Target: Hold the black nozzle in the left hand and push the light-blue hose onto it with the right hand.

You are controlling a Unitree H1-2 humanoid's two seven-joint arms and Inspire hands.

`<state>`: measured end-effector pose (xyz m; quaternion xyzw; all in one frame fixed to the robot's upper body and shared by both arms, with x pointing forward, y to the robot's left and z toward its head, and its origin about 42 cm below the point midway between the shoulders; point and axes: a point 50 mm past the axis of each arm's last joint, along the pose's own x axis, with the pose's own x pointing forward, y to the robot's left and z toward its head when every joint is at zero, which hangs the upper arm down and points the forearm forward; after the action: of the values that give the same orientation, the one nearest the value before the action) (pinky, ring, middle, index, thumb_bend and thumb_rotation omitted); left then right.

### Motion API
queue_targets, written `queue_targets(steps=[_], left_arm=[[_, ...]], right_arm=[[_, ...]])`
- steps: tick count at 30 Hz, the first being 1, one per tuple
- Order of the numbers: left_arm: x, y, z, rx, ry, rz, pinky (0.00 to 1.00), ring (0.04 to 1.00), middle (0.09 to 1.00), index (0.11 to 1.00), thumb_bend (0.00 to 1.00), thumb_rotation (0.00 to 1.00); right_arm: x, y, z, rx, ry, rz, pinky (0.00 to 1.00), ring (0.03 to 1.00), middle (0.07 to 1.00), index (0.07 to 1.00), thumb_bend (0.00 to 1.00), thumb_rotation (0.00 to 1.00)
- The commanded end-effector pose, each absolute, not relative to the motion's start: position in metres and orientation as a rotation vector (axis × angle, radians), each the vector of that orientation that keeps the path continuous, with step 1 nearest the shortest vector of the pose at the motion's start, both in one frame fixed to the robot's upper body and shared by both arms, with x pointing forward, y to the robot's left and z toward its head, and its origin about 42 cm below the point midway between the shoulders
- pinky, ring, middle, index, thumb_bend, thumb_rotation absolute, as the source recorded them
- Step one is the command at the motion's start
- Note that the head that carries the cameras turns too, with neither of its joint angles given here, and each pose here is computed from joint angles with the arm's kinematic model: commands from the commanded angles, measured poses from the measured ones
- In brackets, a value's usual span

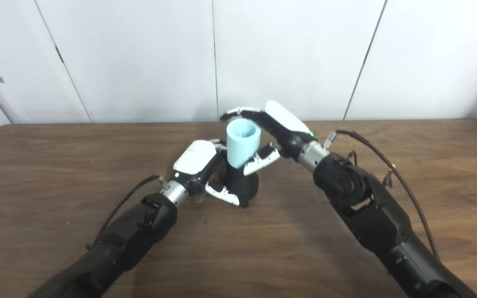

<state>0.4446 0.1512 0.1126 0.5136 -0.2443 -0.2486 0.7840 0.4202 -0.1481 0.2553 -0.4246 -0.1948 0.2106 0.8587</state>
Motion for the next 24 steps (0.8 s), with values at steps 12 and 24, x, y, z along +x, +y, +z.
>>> queue_targets(steps=[12, 24], left_arm=[[0.364, 0.144, 0.011, 1.167, -0.264, -0.837, 0.84, 0.670, 0.497, 0.474, 0.53, 0.00], [0.363, 0.144, 0.009, 1.163, -0.242, -0.839, 0.85, 0.676, 0.494, 0.477, 0.53, 0.00]], right_arm=[[0.421, -0.158, 0.288, -0.947, -0.508, 0.281, 0.78, 0.988, 1.000, 1.000, 1.00, 0.24], [0.426, -0.151, 0.330, -0.911, -0.635, 0.246, 1.00, 1.000, 1.000, 1.000, 1.00, 0.32]])
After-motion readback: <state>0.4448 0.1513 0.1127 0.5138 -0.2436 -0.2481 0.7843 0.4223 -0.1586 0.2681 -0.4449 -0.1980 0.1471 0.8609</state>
